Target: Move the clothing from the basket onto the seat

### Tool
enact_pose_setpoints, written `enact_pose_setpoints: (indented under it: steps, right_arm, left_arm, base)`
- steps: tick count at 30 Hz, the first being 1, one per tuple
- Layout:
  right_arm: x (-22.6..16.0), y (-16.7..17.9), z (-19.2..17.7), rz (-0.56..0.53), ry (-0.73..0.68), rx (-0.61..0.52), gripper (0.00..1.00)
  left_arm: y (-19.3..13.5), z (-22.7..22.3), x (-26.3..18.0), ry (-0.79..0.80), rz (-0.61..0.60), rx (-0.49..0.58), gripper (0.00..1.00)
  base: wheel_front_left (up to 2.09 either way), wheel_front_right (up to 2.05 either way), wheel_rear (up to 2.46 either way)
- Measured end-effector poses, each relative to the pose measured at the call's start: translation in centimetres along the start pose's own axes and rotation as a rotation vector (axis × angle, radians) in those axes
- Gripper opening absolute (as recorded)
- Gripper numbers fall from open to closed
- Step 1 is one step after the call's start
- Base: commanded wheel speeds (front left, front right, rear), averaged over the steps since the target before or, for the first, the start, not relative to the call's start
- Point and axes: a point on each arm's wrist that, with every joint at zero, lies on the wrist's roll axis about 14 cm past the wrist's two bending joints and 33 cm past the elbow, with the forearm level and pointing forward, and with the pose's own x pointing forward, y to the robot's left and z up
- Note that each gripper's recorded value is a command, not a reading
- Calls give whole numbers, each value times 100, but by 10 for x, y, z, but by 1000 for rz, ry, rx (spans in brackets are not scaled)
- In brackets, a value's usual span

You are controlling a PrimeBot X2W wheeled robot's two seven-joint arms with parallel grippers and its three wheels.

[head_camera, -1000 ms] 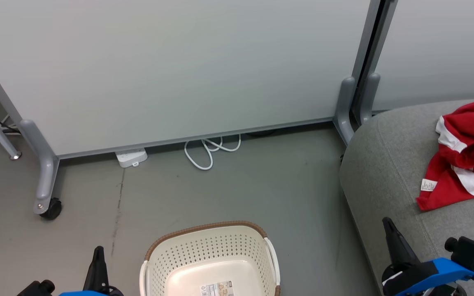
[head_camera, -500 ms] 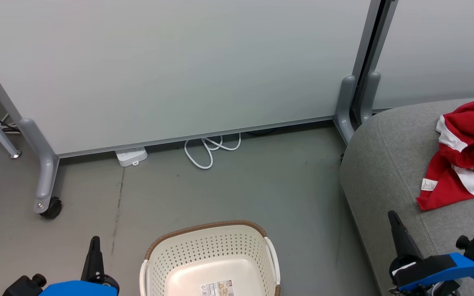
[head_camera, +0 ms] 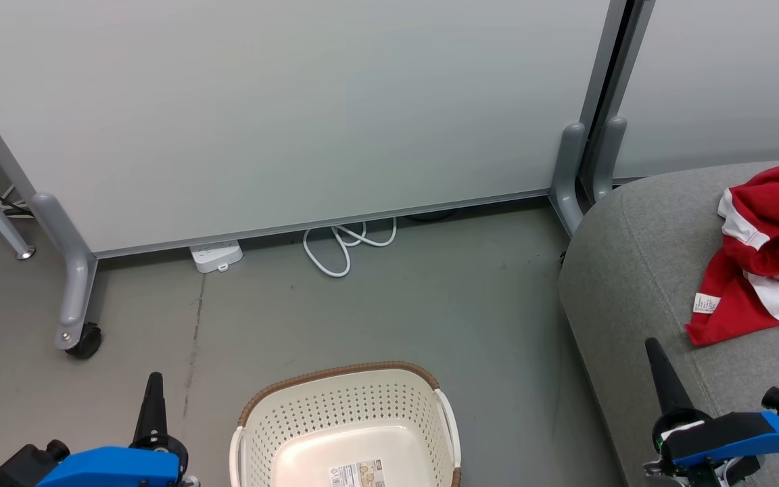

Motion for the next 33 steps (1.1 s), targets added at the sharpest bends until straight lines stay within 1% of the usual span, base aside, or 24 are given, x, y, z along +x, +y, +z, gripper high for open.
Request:
enact_pose_setpoints:
  steps: [14,33]
  right_arm:
    - [3,4,6,15,-14,148,0]
    - [6,7,13,37,-34,325,0]
  left_arm:
    - [-11,7,6,-8,-29,-127,0]
    - [-23,12,12,-3,-70,-272,0]
  base:
    - [0,0,0]
    - [0,0,0]
